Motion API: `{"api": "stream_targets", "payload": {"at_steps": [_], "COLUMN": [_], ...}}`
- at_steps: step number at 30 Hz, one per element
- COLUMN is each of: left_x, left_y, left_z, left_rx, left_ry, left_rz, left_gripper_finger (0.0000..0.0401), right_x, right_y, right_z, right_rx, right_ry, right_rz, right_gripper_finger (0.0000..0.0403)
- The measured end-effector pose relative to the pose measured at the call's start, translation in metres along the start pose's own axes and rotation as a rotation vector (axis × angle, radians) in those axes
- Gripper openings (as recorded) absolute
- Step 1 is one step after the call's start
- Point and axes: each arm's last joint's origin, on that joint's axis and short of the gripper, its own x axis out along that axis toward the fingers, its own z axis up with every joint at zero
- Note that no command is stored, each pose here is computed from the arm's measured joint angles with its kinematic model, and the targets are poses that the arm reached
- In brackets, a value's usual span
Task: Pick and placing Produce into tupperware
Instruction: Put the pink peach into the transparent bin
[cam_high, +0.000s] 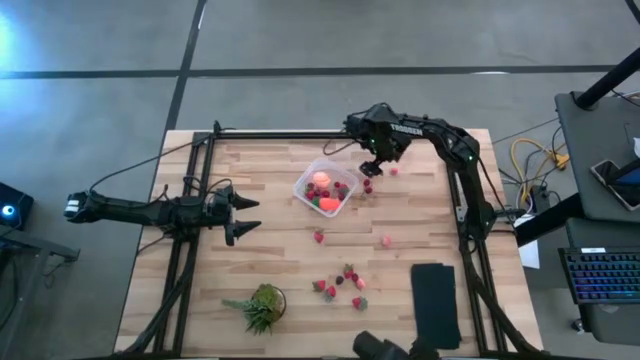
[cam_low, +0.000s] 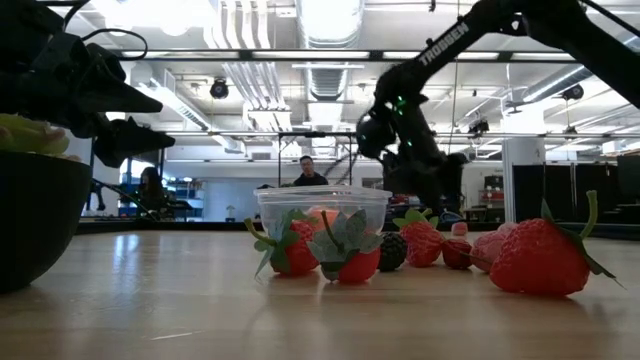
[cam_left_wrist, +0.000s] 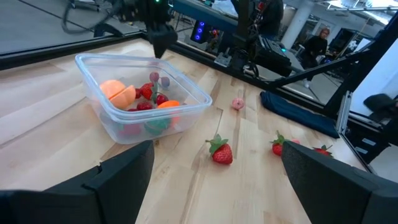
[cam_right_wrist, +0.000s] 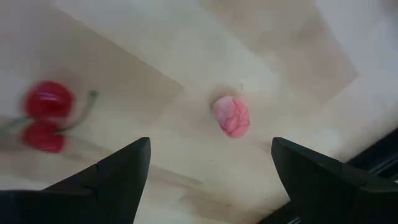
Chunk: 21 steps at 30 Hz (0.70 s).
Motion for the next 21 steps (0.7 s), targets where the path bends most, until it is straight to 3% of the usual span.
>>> {"api": "stream_targets", "payload": {"at_steps": [8, 21], "left_x": [0.000, 0.000], "left_y": [0.000, 0.000], "left_z": [0.000, 0.000], "left_rx": [0.000, 0.000], "left_ry": [0.001, 0.000], "left_rz": [0.000, 0.001], "left_gripper_finger": [0.0338, 0.0338], "right_x": [0.036, 0.040], "right_y": [-0.010, -0.034], "right_z": [-0.004, -0.006], "right_rx": [0.018, 0.084], "right_ry": [-0.001, -0.088], "right_rz": [0.012, 0.050], "right_gripper_finger": [0.0327, 0.0318]}}
